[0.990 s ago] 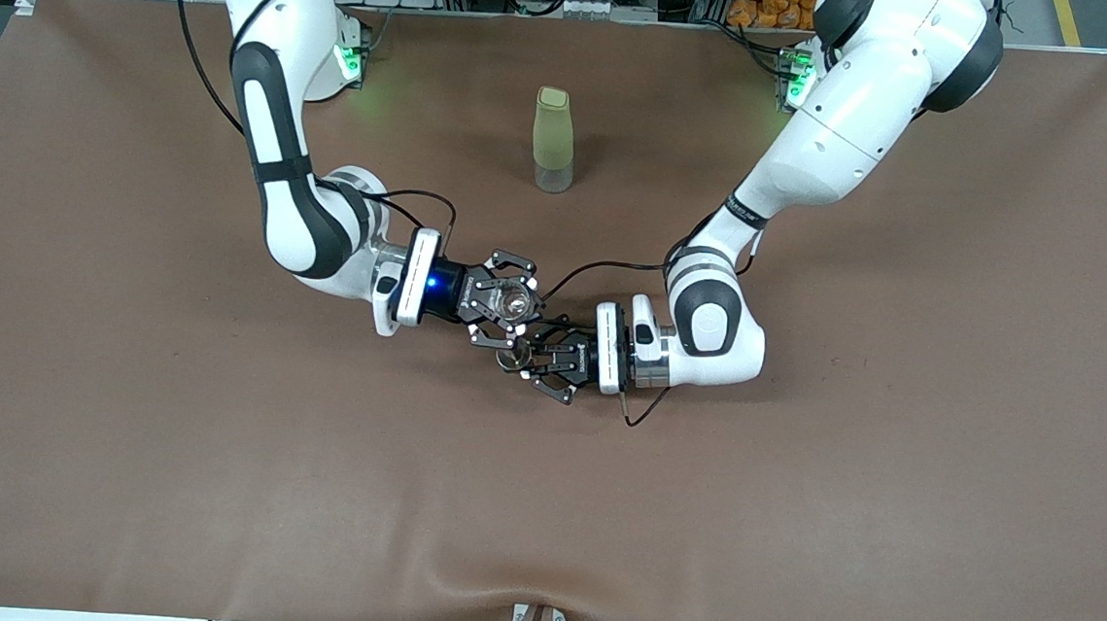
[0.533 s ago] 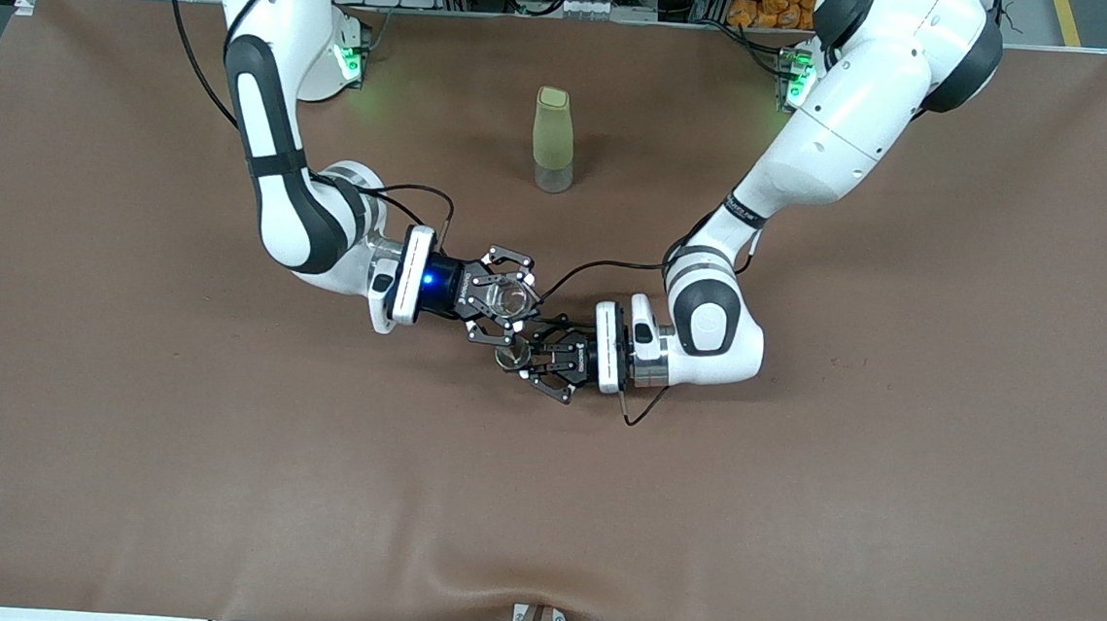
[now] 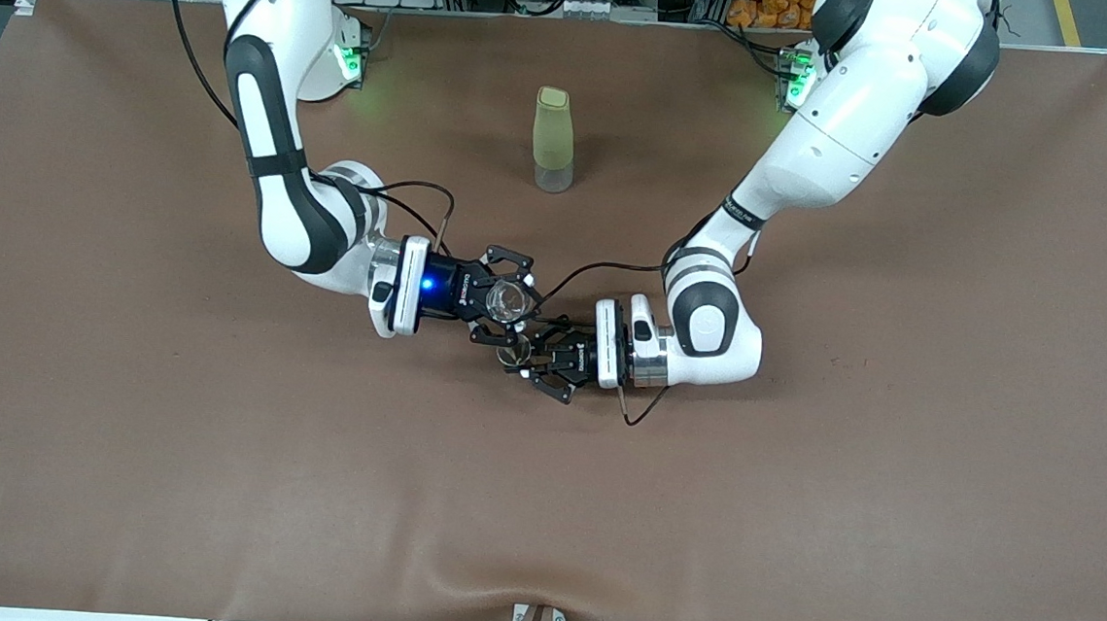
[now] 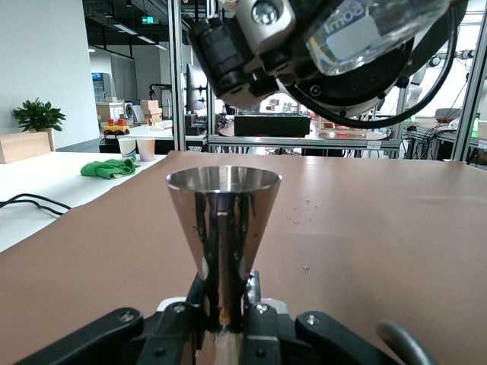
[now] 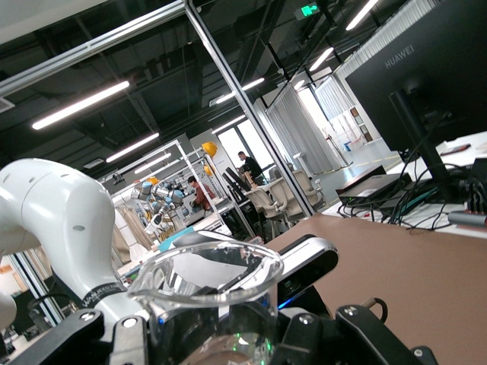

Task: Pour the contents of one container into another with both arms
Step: 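Tilt the beaker with the right gripper, pouring into the jigger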

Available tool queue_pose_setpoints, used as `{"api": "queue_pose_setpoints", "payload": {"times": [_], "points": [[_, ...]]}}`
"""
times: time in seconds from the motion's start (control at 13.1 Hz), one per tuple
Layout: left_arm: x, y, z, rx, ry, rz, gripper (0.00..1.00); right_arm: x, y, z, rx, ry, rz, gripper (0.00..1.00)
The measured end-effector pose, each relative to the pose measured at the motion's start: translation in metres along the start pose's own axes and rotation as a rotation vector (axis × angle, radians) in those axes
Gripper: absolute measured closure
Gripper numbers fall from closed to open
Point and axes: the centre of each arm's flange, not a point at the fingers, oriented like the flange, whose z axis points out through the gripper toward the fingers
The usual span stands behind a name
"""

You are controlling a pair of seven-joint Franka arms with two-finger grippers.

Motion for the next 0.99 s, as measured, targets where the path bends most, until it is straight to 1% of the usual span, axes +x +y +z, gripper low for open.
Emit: {"api": "queue_pose_setpoints", "payload": {"times": [0.46,0.76,0.99], "points": [[-0.001,0.0,0.0,0.0,-0.001,0.054,0.79,-0.002,-0.001,0.0,0.003,-0.001,0.173,0.85],[-0.004,0.002,0.0,0.007,0.003,0.063,0.79,-0.006,-0.005,0.001,0.032,0.003,0.311,0.85],[-0.009,0.004,0.0,0.006,-0.001,0.065,0.79,-0.011,-0.008,0.0,0.055,-0.006,0.407,0.85]]}}
